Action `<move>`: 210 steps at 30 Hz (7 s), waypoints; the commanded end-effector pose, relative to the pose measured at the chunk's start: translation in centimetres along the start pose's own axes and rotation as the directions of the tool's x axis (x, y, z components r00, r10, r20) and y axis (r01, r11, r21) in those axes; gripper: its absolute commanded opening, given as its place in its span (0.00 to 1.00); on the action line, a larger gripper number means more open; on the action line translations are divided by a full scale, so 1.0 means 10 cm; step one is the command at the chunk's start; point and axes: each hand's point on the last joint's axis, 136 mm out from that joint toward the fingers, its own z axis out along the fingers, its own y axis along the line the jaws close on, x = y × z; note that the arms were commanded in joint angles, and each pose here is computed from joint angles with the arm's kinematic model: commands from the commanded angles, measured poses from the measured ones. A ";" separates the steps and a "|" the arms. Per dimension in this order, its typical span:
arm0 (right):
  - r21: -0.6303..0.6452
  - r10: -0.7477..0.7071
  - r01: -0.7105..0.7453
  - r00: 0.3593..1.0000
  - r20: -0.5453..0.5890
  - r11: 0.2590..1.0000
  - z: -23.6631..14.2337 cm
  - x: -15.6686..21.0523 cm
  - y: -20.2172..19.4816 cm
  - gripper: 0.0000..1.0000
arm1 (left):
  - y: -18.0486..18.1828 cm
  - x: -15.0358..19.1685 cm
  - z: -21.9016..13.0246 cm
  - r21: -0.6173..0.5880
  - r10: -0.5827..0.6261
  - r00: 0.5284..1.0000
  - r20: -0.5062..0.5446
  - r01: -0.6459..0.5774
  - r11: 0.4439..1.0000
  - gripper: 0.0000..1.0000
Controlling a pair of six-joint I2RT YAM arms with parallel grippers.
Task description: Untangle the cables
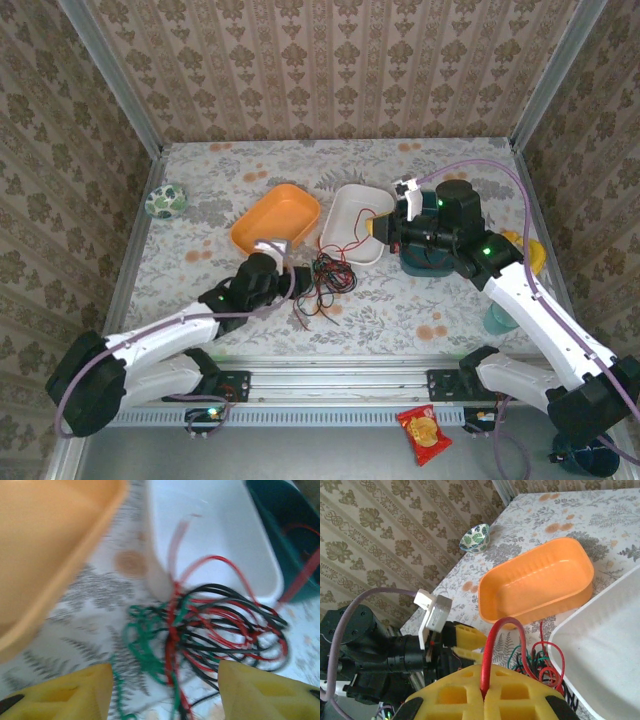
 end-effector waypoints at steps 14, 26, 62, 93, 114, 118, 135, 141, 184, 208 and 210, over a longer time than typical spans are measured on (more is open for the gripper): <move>0.066 0.077 -0.086 0.989 0.127 0.994 -0.16 -0.26 -0.14 0.00 | -0.25 0.40 0.73 0.058 0.203 0.944 -0.258 -0.195 0.979 0.17; 0.429 0.006 -0.241 0.877 0.480 0.870 -1.06 -0.72 -0.77 0.00 | -0.02 0.61 0.71 -0.013 0.172 0.940 -0.294 -0.184 0.983 0.00; 0.529 -0.072 -0.295 0.821 0.567 0.796 -1.72 -1.30 -1.19 0.00 | 0.48 0.81 0.56 -0.269 0.113 0.931 -0.346 -0.214 0.939 0.00; 0.714 0.584 -0.464 0.806 0.094 0.525 -0.24 1.22 -2.64 0.00 | 0.17 0.61 0.65 -0.212 0.197 0.925 -0.325 -0.275 0.938 0.00; 0.553 0.275 -0.212 0.961 -0.032 0.806 -0.06 0.51 -1.77 0.00 | 0.13 0.60 0.70 -0.206 0.203 0.922 -0.329 -0.280 0.938 0.00; 0.516 0.322 -0.268 0.946 -0.016 0.813 0.01 0.49 -1.75 0.00 | 0.14 0.62 0.71 -0.208 0.205 0.919 -0.337 -0.285 0.936 0.00; 0.485 0.692 -0.735 0.651 0.311 0.474 -0.41 1.02 -2.63 0.00 | 0.09 0.66 0.74 -0.194 0.229 0.906 -0.356 -0.311 0.930 0.00; 0.539 0.685 -0.723 0.652 0.325 0.432 -0.52 1.13 -2.68 0.00 | 0.07 0.65 0.75 -0.186 0.235 0.906 -0.352 -0.314 0.931 0.00; 0.219 0.150 -0.068 0.913 -0.380 0.973 0.56 1.68 -0.66 0.45 | -0.13 0.28 0.54 -0.060 0.189 0.968 -0.166 -0.201 0.978 0.01; 0.307 0.196 -0.071 0.895 -0.400 0.949 1.06 1.79 -1.09 0.08 | 0.09 0.37 0.68 -0.142 0.162 0.967 -0.198 -0.191 0.971 0.00; 0.302 0.184 -0.061 0.898 -0.399 0.951 1.01 1.77 -1.06 0.04 | 0.13 0.39 0.72 -0.157 0.160 0.965 -0.208 -0.194 0.968 0.00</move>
